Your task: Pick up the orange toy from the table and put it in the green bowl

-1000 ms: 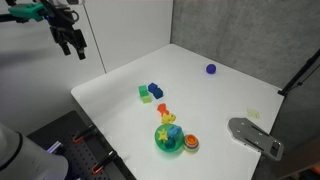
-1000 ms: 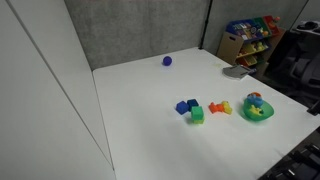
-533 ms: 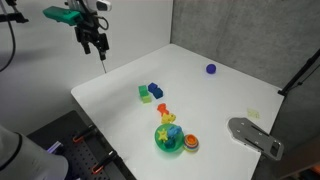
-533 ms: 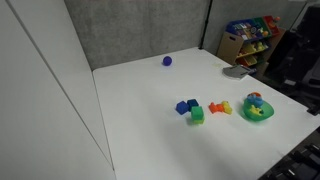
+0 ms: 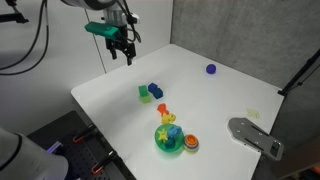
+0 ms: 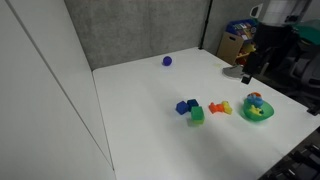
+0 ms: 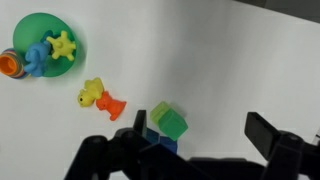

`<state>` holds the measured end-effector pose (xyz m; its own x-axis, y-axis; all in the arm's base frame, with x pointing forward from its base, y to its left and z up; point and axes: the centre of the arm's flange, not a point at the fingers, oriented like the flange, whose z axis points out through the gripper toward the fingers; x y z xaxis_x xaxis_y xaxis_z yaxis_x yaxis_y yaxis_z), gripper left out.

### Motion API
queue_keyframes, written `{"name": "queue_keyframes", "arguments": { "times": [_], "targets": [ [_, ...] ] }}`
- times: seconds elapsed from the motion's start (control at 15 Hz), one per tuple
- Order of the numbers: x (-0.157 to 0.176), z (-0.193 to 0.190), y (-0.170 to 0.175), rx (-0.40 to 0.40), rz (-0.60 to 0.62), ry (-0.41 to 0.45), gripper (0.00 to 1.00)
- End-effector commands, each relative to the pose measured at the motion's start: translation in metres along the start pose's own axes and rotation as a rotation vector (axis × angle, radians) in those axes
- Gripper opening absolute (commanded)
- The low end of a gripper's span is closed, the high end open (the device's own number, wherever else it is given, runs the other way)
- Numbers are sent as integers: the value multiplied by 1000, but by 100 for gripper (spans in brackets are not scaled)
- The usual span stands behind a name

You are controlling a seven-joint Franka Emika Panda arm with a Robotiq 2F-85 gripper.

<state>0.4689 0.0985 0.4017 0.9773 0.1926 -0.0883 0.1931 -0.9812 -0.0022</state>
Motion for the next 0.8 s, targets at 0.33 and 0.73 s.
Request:
{"name": "queue_keyframes", "arguments": {
  "times": [0.33, 0.73],
  "targets": [
    [89, 97, 46, -55, 56, 7, 100],
    [114, 164, 82, -111, 168, 26, 100]
  ]
}}
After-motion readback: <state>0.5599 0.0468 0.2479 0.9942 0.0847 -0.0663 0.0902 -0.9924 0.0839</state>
